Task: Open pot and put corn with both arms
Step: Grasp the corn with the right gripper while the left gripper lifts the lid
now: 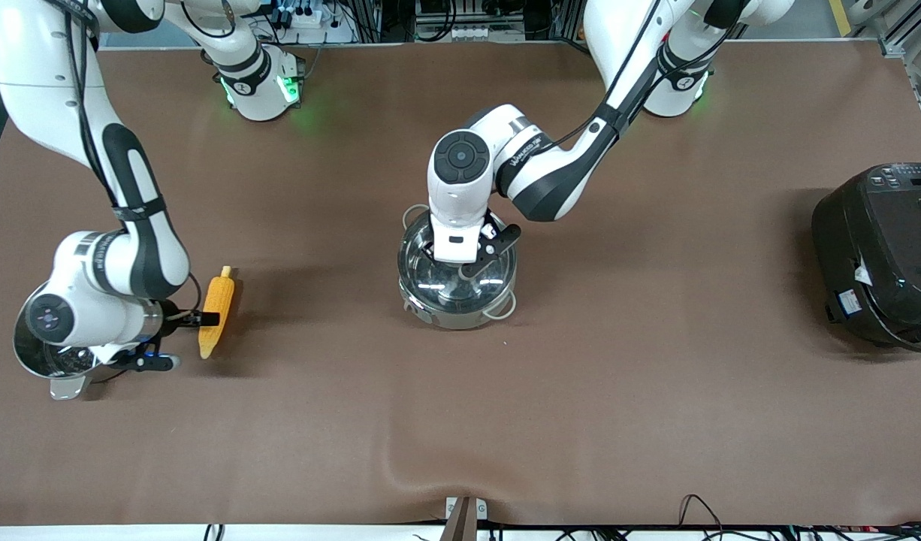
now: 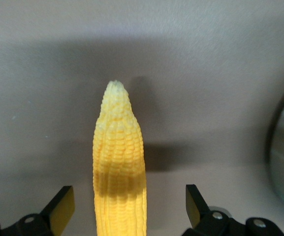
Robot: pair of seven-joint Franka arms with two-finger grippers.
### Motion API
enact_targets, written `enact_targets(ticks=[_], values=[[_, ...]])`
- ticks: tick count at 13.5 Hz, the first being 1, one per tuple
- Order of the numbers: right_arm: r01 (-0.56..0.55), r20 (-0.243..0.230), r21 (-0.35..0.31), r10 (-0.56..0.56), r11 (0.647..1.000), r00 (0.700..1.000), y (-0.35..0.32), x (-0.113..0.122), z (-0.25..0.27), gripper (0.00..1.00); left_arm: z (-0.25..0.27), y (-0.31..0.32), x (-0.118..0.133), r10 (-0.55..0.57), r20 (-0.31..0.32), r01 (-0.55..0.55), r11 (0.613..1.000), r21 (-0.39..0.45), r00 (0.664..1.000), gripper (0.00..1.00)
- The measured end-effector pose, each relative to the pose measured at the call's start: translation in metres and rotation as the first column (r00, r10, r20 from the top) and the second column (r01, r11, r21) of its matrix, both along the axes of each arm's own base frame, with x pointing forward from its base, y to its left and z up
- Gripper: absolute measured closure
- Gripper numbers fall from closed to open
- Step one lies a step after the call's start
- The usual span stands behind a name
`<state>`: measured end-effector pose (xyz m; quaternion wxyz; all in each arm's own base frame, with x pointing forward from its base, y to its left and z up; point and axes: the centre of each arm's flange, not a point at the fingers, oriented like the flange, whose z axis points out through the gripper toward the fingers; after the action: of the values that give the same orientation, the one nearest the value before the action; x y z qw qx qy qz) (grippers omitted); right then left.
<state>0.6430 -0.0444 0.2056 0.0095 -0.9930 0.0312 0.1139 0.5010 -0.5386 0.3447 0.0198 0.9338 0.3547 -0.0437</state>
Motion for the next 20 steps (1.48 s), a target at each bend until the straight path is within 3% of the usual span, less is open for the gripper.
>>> enact_targets(ticks=[2, 4, 7, 9, 13, 15, 18, 20], values=[[0.011, 0.021, -0.003, -0.011, 1.000, 1.000, 0.005, -0.007, -0.014, 0.00, 0.000, 0.000, 0.000, 0.002, 0.000, -0.002, 1.000, 0.000, 1.000, 0.47], [0.012, 0.053, -0.008, -0.011, 1.000, 0.999, 0.015, -0.017, -0.031, 0.00, 0.000, 0.000, 0.000, 0.003, 0.000, -0.003, 1.000, 0.001, 1.000, 0.49], [0.007, 0.056, -0.011, -0.006, 1.000, 0.998, 0.020, -0.030, -0.043, 0.00, 0.023, 0.013, 0.013, 0.031, 0.015, -0.031, 0.999, -0.008, 0.999, 0.49], [0.008, 0.057, -0.010, -0.007, 1.000, 0.998, 0.020, -0.034, -0.038, 0.00, 0.076, 0.043, 0.032, 0.050, 0.046, -0.049, 0.999, -0.019, 0.998, 0.49], [0.009, 0.067, -0.009, -0.009, 1.000, 0.998, 0.020, -0.038, -0.025, 0.00, 0.205, 0.146, 0.044, -0.075, 0.074, 0.074, 0.997, 0.021, 0.994, 0.49], [0.010, 0.069, -0.009, -0.010, 1.000, 0.998, 0.019, -0.039, -0.023, 0.19, 0.227, 0.209, 0.054, -0.159, 0.071, 0.156, 0.987, 0.044, 0.985, 0.49], [0.011, 0.069, -0.010, -0.011, 1.000, 0.998, 0.018, -0.039, -0.023, 0.52, 0.195, 0.298, 0.076, -0.268, 0.031, 0.265, 0.962, 0.065, 0.963, 0.49], [0.011, 0.071, -0.010, -0.010, 1.000, 0.997, 0.018, -0.039, -0.021, 0.55, 0.153, 0.351, 0.087, -0.312, 0.011, 0.310, 0.948, 0.064, 0.950, 0.49]])
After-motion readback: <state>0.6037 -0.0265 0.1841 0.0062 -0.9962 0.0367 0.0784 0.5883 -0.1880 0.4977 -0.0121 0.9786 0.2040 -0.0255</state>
